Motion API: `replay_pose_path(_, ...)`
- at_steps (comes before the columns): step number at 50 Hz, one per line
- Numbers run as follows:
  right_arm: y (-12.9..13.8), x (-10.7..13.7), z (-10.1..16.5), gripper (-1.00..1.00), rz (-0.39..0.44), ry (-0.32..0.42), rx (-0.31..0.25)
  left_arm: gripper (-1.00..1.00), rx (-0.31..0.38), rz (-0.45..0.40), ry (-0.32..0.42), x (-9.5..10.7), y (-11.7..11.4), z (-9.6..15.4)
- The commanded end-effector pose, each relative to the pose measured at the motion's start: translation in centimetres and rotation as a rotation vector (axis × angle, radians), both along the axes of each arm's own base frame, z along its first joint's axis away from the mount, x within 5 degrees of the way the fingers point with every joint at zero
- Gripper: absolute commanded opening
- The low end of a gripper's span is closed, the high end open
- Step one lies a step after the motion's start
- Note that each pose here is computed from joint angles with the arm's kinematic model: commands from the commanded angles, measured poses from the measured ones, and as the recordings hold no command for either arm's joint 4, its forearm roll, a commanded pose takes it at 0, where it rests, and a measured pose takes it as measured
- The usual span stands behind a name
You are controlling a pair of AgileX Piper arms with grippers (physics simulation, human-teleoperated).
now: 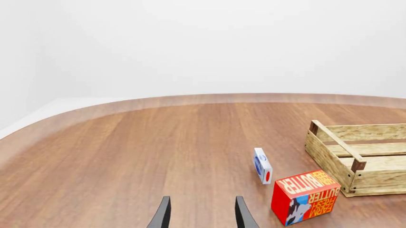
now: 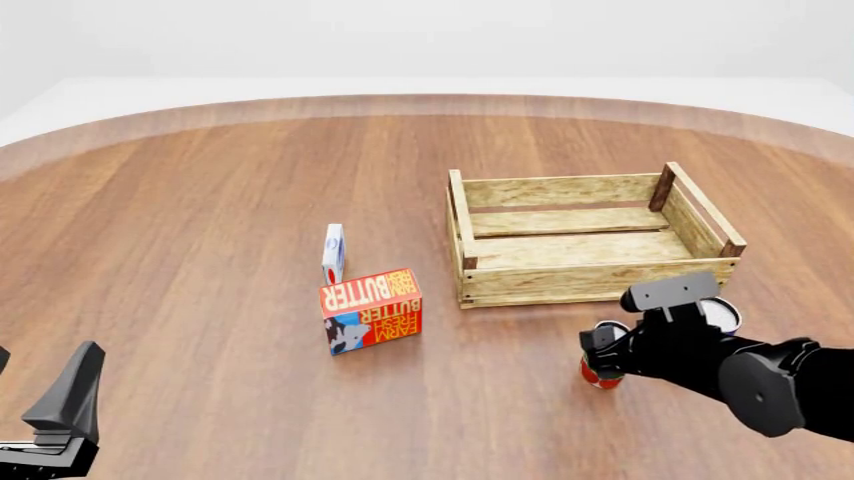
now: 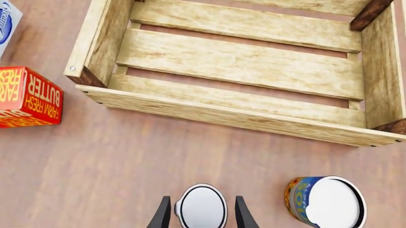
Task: Pick up the tomato sauce, and put it in the wooden tray.
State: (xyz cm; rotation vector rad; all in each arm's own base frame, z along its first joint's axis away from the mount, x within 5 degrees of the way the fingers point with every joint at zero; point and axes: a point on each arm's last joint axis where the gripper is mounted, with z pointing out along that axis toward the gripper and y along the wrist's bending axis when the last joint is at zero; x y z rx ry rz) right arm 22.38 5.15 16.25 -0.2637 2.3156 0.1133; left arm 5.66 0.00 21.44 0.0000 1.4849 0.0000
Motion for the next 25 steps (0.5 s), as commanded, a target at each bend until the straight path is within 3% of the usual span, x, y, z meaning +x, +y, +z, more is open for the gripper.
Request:
replay_pose_path(1,0.0,0.0,-0.8,1.00,0.005,0.010,-0.009,1.00,0.000,0.000,0.000,0.0,0.0,0.0)
replay_pose_path(25,0.3,0.3,-2.2,1.00,0.014,0.038,-0.013,1.00,0.000,0.000,0.000,0.0,0.0,0.0)
